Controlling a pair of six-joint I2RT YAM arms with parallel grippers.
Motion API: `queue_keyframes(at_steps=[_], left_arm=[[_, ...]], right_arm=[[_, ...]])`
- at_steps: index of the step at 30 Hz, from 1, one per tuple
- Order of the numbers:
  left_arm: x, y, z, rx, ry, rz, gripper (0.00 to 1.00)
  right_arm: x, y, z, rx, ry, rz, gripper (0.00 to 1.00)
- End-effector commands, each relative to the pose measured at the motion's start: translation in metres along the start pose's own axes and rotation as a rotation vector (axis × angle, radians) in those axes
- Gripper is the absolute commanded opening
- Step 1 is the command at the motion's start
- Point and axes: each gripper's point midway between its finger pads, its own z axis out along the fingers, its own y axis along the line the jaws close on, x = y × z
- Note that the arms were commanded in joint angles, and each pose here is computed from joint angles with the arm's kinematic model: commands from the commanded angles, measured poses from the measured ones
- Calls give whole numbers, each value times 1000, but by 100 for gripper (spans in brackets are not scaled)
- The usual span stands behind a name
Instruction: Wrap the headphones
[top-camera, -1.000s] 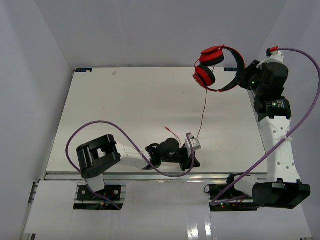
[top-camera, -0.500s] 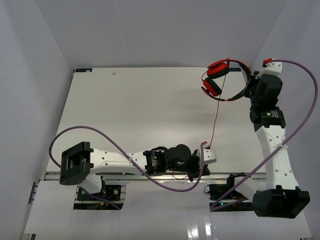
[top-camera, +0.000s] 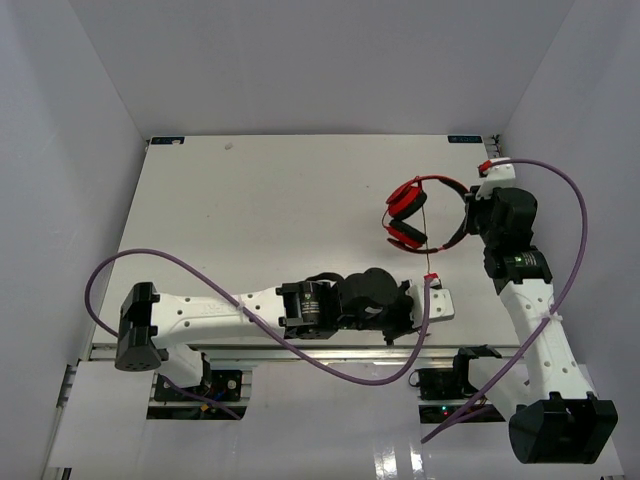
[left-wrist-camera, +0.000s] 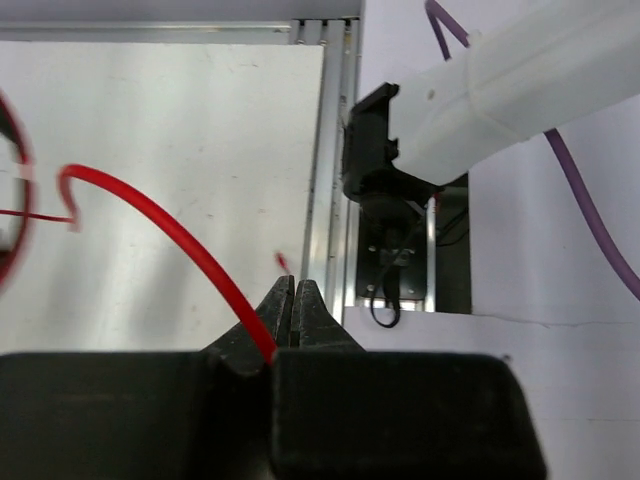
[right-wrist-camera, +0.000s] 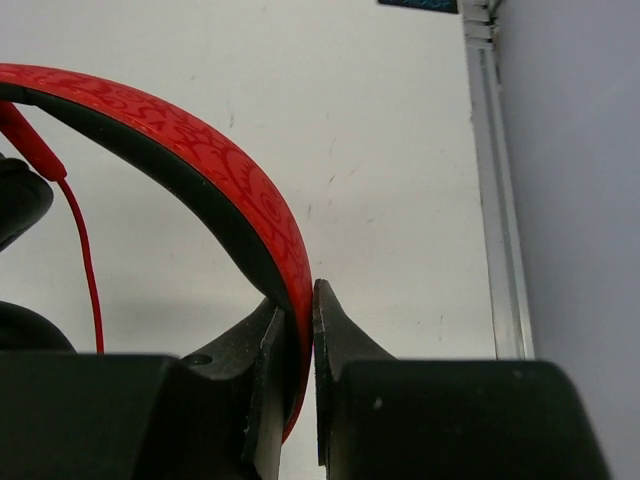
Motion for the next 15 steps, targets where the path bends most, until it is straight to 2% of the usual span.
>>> queue_keyframes(at_steps=[1, 6, 9, 15], left_arm=[[-24, 53, -36, -155, 35, 105, 0], [-27, 108, -72, -273, 41, 94, 0], [-24, 129, -93, -323, 51, 94, 0], [3, 169, -114, -405, 112, 62, 0]], right_arm=[[-7, 35, -11, -235, -124, -231, 8], [12, 55, -20, -393, -121, -466, 8], [21, 62, -25, -470, -117, -598, 8], [32, 80, -33, -626, -100, -682, 8]])
